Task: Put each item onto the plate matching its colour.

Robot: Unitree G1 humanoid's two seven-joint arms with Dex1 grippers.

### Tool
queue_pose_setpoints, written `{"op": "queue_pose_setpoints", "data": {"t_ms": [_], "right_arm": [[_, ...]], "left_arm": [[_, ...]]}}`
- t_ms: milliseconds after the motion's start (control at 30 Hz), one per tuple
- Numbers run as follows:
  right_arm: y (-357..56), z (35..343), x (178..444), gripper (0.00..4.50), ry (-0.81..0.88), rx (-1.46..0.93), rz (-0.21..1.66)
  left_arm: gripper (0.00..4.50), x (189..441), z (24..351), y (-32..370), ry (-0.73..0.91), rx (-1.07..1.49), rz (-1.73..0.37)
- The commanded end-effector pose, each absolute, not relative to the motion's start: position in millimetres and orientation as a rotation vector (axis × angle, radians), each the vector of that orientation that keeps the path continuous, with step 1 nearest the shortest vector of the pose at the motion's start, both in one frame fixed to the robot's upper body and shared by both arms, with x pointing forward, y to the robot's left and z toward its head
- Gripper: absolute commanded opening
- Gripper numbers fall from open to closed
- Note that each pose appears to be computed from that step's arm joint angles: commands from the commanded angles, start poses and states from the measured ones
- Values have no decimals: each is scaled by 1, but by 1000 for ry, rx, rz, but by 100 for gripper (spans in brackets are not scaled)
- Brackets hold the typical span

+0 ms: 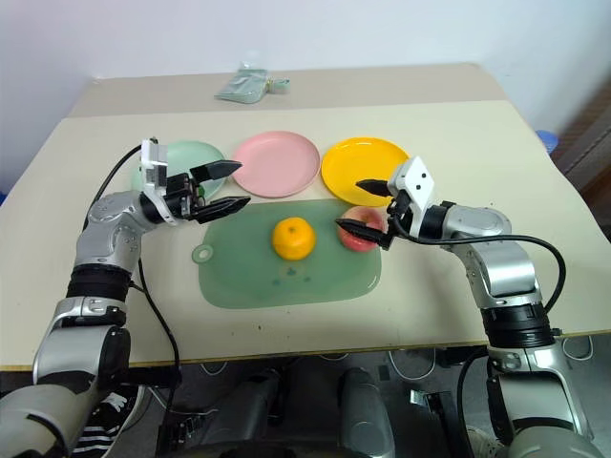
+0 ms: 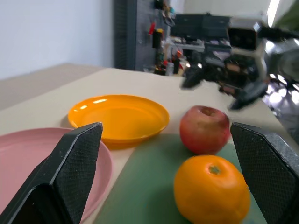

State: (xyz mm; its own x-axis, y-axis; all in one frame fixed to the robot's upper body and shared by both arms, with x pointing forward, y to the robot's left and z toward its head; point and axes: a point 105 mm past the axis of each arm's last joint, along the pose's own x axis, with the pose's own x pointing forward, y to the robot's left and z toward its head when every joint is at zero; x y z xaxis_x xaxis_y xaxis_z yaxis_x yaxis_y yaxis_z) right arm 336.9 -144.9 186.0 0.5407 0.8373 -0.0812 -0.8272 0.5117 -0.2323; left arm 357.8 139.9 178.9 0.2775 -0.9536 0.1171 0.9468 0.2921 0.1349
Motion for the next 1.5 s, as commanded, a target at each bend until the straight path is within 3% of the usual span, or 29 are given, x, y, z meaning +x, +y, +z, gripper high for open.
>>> {"op": "queue_pose_setpoints", "data": {"t_ms": [33,467,767,1033,1333,1500], "right_arm": [[-139,218,327,450,-180,-257,1035],[-139,209,321,450,-144,-276,1044],[-145,178,324,450,-4,-399,1035],[-139,202,320,450,-103,-282,1066],[-118,216,318,450,-156,-257,1099],[-126,220,323,450,-170,-249,1067]], "left_arm": [[446,353,181,129,-200,93,-1323],[446,353,184,136,-193,78,-1327],[446,349,183,161,-154,82,-1307],[446,347,183,177,-153,73,-1260],[446,345,179,173,-140,82,-1277],[446,343,176,154,-141,83,-1340]]}}
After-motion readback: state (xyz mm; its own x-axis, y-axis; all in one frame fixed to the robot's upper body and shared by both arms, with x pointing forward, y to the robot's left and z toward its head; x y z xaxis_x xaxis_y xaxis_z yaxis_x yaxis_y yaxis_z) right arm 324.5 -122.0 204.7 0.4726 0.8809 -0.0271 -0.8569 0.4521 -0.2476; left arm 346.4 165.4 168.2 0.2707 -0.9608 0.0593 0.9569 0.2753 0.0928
